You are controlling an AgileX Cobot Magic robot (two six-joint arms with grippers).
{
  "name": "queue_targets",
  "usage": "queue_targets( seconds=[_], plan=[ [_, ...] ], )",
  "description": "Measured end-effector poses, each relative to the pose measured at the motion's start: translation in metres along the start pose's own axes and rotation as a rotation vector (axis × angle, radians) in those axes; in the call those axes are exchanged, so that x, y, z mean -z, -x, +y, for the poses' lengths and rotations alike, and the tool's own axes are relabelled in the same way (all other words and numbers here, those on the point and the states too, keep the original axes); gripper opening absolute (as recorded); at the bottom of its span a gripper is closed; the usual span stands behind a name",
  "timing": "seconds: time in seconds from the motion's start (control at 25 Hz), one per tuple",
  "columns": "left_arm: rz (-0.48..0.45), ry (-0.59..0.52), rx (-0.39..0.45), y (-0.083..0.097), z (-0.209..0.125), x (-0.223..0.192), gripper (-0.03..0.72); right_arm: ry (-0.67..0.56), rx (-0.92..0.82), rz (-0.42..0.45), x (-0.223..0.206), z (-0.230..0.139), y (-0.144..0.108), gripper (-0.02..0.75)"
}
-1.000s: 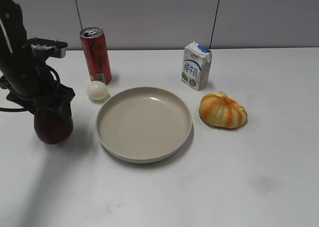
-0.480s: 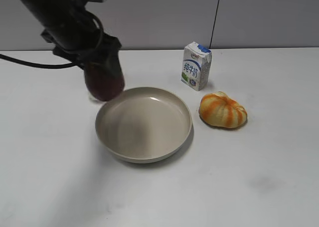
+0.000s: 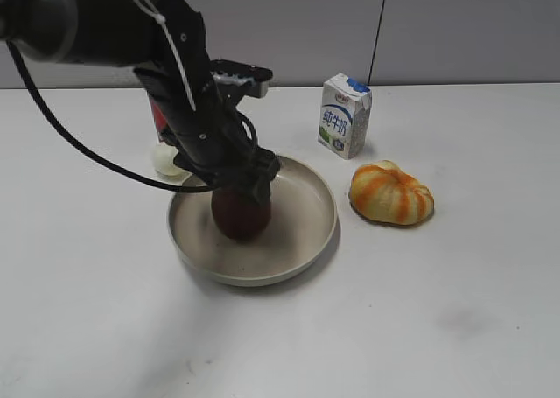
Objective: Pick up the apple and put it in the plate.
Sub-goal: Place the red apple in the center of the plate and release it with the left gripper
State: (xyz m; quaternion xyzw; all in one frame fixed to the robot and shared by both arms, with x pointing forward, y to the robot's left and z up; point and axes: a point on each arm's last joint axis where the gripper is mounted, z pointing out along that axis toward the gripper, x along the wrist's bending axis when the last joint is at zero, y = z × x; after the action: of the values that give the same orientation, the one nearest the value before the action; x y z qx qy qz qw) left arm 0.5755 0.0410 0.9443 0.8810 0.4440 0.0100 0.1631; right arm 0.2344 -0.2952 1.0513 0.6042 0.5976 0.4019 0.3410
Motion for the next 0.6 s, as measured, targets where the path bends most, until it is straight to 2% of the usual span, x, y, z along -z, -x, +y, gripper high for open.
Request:
queue_targets(
  seconds=[0.16,0.32,0.48,0.6],
  plan=[
    [0.002,0.008,0.000,-0.001,0.001,-0.003,0.666,0.000,0.000,0.000,0.000,0.000,0.000,0.585],
    [0.001,0.002,-0.006,0.000,0.004,0.004,0.689,0.000,0.000,0.000,0.000,0.000,0.000,0.585],
    [0.014,0.043,-0.043,0.005,0.019,0.043,0.692,0.000,0.000,0.000,0.000,0.000,0.000,0.585],
    [0.046,0.087,-0.083,0.008,0.026,0.090,0.691,0.000,0.000,0.000,0.000,0.000,0.000,0.585]
  ],
)
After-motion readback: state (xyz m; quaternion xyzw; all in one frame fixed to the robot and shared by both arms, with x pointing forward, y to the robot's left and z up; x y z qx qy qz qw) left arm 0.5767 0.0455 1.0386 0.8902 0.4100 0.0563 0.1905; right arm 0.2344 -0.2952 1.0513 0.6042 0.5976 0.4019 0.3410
